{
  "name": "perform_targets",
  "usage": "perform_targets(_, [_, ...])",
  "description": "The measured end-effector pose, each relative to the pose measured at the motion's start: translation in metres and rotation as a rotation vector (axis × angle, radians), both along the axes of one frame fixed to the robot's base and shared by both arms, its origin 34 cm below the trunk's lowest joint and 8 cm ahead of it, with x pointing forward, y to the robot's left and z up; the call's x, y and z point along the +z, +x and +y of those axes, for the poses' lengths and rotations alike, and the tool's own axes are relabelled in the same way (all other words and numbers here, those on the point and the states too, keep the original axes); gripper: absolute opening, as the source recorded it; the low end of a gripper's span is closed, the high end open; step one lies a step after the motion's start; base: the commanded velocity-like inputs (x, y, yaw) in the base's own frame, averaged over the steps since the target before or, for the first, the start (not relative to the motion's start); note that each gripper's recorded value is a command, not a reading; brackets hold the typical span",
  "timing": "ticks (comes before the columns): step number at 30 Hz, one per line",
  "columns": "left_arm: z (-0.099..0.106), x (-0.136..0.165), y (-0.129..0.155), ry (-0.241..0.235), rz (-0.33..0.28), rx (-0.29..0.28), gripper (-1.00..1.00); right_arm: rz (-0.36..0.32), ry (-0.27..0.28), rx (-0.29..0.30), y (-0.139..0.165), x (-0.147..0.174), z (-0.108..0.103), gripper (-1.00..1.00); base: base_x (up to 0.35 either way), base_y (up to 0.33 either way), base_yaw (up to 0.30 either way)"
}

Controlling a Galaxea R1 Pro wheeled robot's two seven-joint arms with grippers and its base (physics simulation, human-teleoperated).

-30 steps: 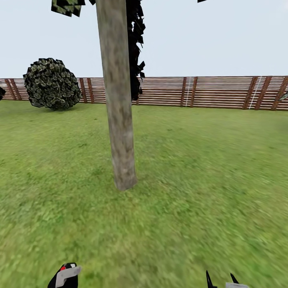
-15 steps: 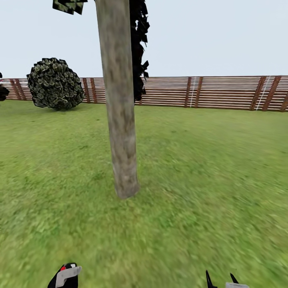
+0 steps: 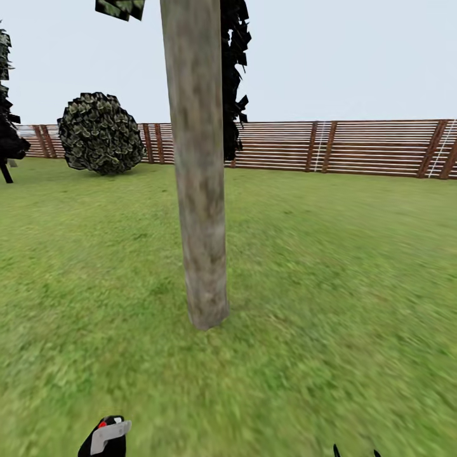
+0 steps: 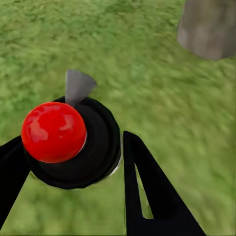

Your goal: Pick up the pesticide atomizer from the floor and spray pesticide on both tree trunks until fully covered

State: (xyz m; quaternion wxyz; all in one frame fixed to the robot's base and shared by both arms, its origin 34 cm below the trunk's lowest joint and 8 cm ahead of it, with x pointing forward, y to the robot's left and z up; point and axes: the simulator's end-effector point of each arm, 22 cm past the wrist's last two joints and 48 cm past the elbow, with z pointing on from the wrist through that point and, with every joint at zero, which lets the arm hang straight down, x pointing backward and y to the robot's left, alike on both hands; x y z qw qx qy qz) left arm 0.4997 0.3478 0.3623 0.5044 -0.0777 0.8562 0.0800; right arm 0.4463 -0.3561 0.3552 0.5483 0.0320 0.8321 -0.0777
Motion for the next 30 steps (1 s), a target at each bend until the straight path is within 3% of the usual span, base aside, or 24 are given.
perform_targets(20, [0.005, -0.002, -0.004, 0.01, 0.005, 0.0, -1.0, 0.018, 0.011, 0.002, -0.006, -0.006, 0.006, 1.0, 0.338, 0.0, 0.0])
perform_targets(26, [-0.006, -0.001, 0.0, 0.006, 0.002, -0.029, -1.0, 0.016, 0.009, 0.014, -0.003, -0.005, 0.008, 1.0, 0.107, 0.0, 0.0])
perform_targets(27, [-0.009, -0.001, 0.001, 0.008, 0.003, -0.039, -1.0, 0.015, 0.006, 0.028, -0.002, -0.004, 0.011, 1.0, 0.014, 0.0, 0.0])
perform_targets(28, [-0.015, 0.0, 0.004, 0.023, 0.007, -0.077, -1.0, 0.006, -0.007, 0.081, 0.005, -0.001, 0.02, 1.0, 0.007, 0.0, 0.0])
perform_targets(30, [-0.039, 0.001, 0.012, 0.063, 0.013, -0.211, -1.0, -0.033, -0.054, 0.236, 0.027, 0.013, 0.048, 1.0, 0.004, 0.0, 0.0])
